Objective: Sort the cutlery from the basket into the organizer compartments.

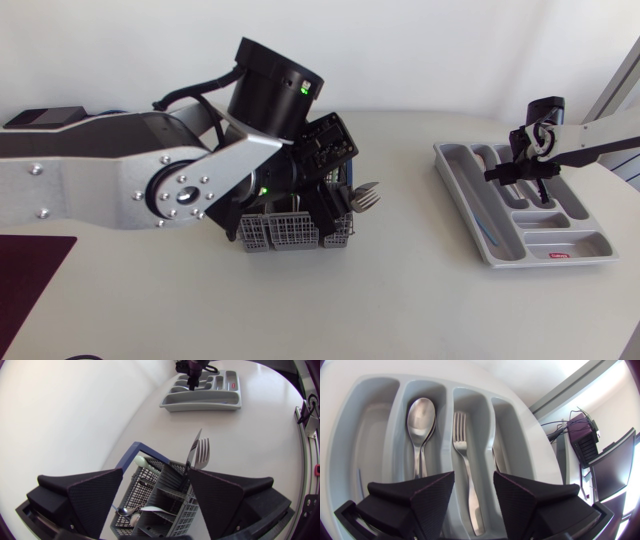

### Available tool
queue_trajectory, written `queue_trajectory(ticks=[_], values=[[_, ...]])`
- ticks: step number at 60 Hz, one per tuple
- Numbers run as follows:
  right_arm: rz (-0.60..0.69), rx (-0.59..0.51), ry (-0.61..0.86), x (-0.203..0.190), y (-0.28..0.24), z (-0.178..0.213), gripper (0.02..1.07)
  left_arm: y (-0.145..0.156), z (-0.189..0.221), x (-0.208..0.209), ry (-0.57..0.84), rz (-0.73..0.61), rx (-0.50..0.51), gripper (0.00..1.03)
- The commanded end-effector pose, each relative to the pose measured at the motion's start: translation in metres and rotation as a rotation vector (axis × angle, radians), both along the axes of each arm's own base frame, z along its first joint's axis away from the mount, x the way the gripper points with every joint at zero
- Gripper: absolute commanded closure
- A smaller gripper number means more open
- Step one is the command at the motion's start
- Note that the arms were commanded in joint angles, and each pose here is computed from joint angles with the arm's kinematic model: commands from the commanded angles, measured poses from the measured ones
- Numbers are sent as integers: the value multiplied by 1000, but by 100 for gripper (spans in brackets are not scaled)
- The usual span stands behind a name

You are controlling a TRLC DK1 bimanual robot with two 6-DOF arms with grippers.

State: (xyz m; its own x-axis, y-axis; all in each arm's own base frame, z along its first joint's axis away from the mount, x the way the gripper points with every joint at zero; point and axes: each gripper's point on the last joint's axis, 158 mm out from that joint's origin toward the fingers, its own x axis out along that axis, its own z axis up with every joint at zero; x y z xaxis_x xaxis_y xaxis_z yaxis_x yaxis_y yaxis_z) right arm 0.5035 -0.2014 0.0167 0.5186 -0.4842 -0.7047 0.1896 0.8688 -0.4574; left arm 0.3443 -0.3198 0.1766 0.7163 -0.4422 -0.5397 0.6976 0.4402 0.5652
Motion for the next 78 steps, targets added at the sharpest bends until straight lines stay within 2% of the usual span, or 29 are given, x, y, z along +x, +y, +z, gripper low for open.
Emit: queue_trajectory(ticks=[1, 11, 14, 21, 35, 55, 62, 66, 78], values=[[-5, -1, -49, -9, 7, 30, 37, 5, 4, 1, -23, 1, 4, 12], [74, 24, -96, -30, 35, 58, 34, 3, 4, 0, -38, -10, 4, 12], [117, 35, -117, -37, 48, 66, 28, 2, 4, 1, -48, -15, 5, 12], [207, 79, -153, -54, 75, 81, 23, 1, 3, 1, -49, -22, 14, 12], [368, 145, -216, -89, 126, 104, 23, -9, -7, -5, -24, -80, 24, 13], [500, 159, -202, -129, 175, 98, 23, -28, -30, -6, -4, -206, 89, 21], [513, 164, -183, -135, 180, 90, 23, -29, -36, 0, -6, -214, 109, 21], [524, 167, -173, -137, 184, 85, 23, -29, -37, 4, -10, -213, 115, 25], [547, 171, -157, -140, 194, 77, 22, -21, -33, 21, -31, -192, 114, 25]])
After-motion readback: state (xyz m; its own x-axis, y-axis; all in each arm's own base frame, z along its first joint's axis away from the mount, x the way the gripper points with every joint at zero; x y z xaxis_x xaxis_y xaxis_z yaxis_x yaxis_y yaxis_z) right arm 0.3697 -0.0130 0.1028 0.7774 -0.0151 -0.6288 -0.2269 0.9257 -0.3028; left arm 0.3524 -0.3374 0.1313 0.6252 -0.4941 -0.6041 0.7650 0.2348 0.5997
